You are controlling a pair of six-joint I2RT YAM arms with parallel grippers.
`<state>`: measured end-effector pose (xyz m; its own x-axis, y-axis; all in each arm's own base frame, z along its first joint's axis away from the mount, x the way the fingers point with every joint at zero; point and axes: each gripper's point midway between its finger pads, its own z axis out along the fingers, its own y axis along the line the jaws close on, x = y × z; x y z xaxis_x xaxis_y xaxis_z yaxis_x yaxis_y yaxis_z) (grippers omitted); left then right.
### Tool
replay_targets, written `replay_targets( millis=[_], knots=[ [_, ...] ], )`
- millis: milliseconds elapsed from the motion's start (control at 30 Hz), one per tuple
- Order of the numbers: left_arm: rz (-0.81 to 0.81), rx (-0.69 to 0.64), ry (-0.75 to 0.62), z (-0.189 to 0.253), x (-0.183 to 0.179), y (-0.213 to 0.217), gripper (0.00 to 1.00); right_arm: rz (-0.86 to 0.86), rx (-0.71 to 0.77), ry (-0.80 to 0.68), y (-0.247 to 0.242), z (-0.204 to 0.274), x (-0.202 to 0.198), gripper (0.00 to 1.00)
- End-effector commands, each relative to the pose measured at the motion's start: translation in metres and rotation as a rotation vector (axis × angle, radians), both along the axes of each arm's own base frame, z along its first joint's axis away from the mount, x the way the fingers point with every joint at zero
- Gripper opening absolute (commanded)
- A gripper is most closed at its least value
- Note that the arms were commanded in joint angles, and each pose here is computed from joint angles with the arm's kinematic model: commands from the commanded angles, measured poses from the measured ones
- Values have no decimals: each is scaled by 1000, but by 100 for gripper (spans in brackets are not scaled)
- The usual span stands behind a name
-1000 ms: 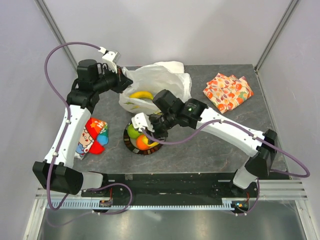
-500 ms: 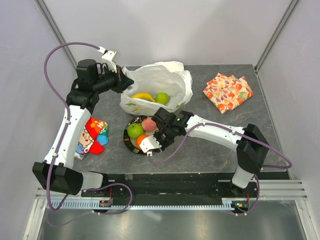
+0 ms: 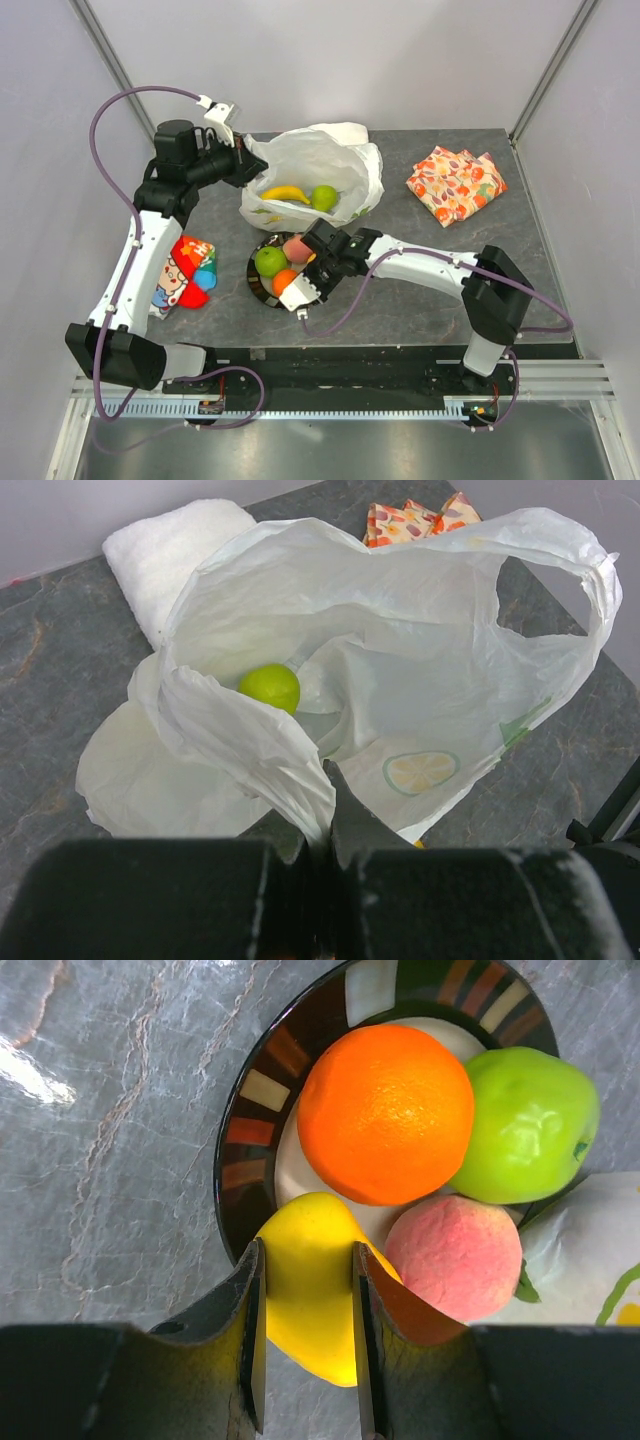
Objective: Take the fake fruits out of the plastic bag
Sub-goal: Place the fake fruit on the plate, then move the plastic bag to the center of the board.
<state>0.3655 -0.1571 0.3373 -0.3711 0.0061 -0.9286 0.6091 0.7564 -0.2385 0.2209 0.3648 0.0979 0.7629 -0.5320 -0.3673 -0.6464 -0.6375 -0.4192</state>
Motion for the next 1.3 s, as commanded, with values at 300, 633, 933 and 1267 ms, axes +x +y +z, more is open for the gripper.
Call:
replay_targets(
  millis=[300,633,933,1267],
  knots=[
    [-11,-32,-20,7,0,-3,2,50,-1,-59,0,-4,2,58],
    [-36,-60,-20,13,3,-9,2,-48,96,-104,-2,51,8,68],
    [-40,-61,40,-4,-2,-10,2,-318,380,-91,-17,175,56,62],
    [-52,23,70,-39,-31,0,2,-625,413,-95,-1,147,172,32]
  ],
)
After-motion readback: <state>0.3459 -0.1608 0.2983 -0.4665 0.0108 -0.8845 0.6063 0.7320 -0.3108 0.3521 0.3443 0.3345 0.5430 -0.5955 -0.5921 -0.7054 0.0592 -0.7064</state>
